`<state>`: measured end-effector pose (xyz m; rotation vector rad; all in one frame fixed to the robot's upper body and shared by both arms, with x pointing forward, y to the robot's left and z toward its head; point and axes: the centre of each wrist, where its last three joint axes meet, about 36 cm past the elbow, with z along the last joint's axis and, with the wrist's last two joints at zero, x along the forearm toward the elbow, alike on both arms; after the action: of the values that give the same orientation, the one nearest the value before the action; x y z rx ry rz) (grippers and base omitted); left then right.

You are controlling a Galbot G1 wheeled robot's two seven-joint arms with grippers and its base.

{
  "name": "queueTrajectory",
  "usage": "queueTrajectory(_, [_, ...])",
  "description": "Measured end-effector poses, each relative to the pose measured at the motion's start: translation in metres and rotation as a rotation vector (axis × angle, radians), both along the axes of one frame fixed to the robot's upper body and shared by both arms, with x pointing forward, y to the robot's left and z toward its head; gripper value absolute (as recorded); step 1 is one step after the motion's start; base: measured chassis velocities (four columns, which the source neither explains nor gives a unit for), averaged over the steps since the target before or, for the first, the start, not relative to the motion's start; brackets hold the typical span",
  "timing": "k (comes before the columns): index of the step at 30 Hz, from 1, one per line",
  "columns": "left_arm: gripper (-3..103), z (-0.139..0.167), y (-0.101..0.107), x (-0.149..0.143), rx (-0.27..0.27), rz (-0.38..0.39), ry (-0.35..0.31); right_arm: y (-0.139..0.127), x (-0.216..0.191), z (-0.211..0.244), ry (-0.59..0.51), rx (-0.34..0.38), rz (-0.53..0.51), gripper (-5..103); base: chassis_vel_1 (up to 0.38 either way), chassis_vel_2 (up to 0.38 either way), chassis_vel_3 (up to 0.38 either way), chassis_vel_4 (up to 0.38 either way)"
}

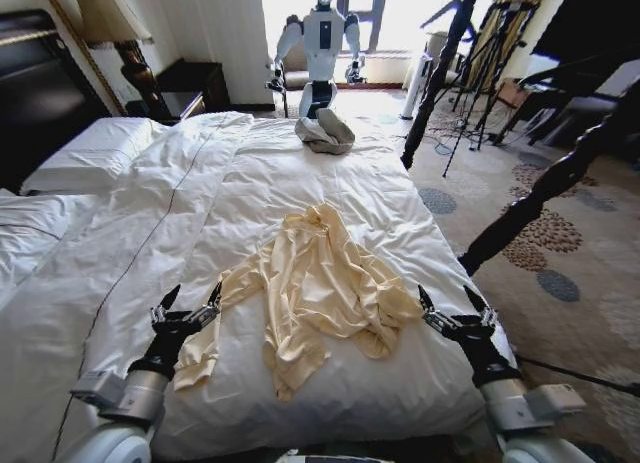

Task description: Pick up the clothes from the bed and hang them on the clothes hanger.

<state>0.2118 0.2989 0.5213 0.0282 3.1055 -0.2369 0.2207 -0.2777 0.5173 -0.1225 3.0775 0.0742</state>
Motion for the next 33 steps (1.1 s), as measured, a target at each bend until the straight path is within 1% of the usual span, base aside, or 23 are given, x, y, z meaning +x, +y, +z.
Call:
queueTrajectory(2, [100,0.000,0.000,0.000,0.000,0.000,0.000,0.000,0.000,0.000,-0.012,-0.003,-0.002,100,0.000,0.000,0.000,0.000])
queueTrajectory(4, [100,0.000,0.000,0.000,0.000,0.000,0.000,-0.002,0.001,0.001,-0.005,-0.020,0.019,100,0.000,0.000,0.000,0.000])
queueTrajectory(9, [100,0.000,0.000,0.000,0.001,0.000,0.000,-0.001,0.003,0.003,-0.012,-0.028,0.046,100,0.000,0.000,0.000,0.000])
queueTrajectory(21, [100,0.000,0.000,0.000,0.002,-0.001,0.002,-0.002,0.008,0.006,-0.036,-0.041,0.063,100,0.000,0.000,0.000,0.000])
queueTrajectory(26, [100,0.000,-0.001,0.000,0.005,-0.002,0.005,-0.003,0.017,0.013,-0.070,-0.055,0.076,100,0.000,0.000,0.000,0.000])
queueTrajectory(27, [102,-0.001,-0.002,0.001,0.009,-0.006,0.010,-0.003,0.022,0.017,-0.078,-0.057,0.082,100,0.000,0.000,0.000,0.000])
queueTrajectory(28, [100,-0.001,-0.003,0.001,0.010,-0.007,0.012,-0.004,0.026,0.019,-0.079,-0.060,0.088,100,0.000,0.000,0.000,0.000])
queueTrajectory(31, [98,-0.001,-0.003,0.001,0.011,-0.007,0.014,-0.006,0.032,0.018,-0.070,-0.062,0.095,100,0.000,0.000,0.000,0.000])
queueTrajectory(32, [98,-0.001,-0.004,0.002,0.009,-0.013,0.015,-0.009,0.038,0.015,-0.055,-0.056,0.103,100,0.000,0.000,0.000,0.000])
queueTrajectory(33, [97,0.001,-0.006,0.006,0.006,-0.035,0.009,-0.011,0.044,0.011,-0.039,-0.048,0.110,100,0.000,0.000,0.000,0.000])
